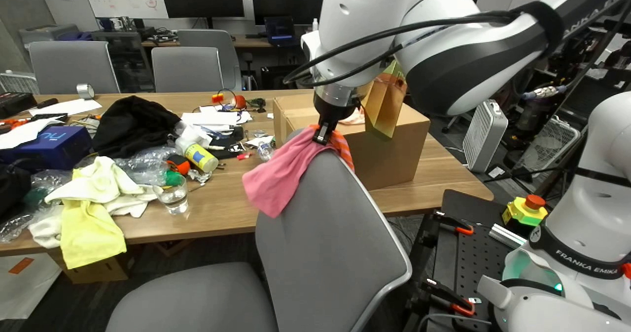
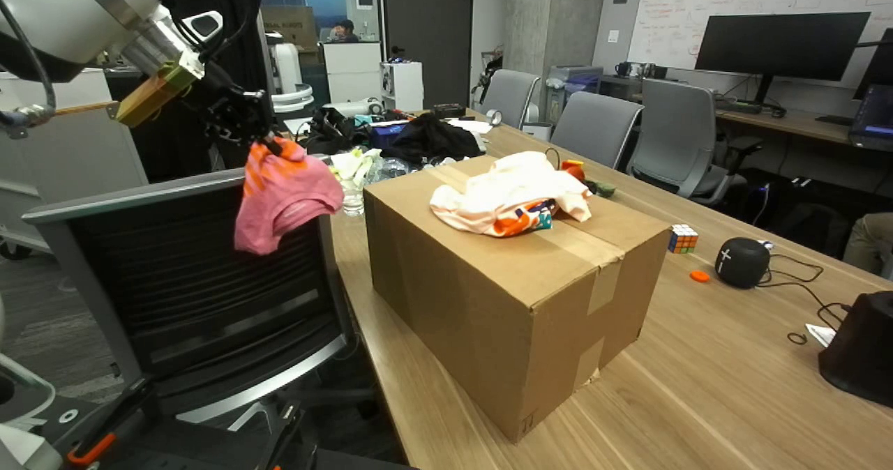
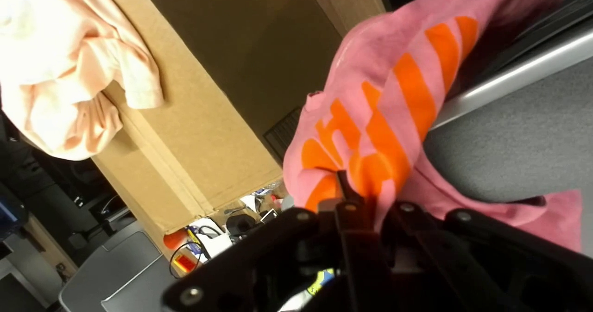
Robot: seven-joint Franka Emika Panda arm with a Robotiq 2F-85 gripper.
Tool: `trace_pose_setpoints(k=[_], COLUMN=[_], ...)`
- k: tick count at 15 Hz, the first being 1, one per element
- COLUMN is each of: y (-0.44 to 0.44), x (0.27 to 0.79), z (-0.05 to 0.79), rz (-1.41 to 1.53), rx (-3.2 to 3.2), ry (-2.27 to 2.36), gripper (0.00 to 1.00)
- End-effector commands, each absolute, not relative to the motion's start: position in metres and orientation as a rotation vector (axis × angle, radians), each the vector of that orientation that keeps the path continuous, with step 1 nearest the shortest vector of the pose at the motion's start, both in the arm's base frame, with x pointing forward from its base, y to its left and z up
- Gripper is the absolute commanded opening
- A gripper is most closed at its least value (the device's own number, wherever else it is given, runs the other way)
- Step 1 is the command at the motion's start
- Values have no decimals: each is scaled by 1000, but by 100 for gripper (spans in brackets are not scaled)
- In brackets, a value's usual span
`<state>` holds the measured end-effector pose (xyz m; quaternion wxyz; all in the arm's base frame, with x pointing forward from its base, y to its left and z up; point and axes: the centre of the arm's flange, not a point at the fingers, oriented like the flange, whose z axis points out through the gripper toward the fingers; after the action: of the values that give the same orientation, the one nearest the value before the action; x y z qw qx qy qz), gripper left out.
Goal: Place the t-shirts on top of the brown box
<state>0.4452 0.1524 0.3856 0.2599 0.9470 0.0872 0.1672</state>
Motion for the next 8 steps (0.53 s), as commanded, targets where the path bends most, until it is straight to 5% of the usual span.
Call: trace_pose_setpoints(k=[1,8], y=[147,126], x=[446,478], z=[399,473], rz=[495,648], rx=[2565,2591], ry=[203,8], gripper=[5,4])
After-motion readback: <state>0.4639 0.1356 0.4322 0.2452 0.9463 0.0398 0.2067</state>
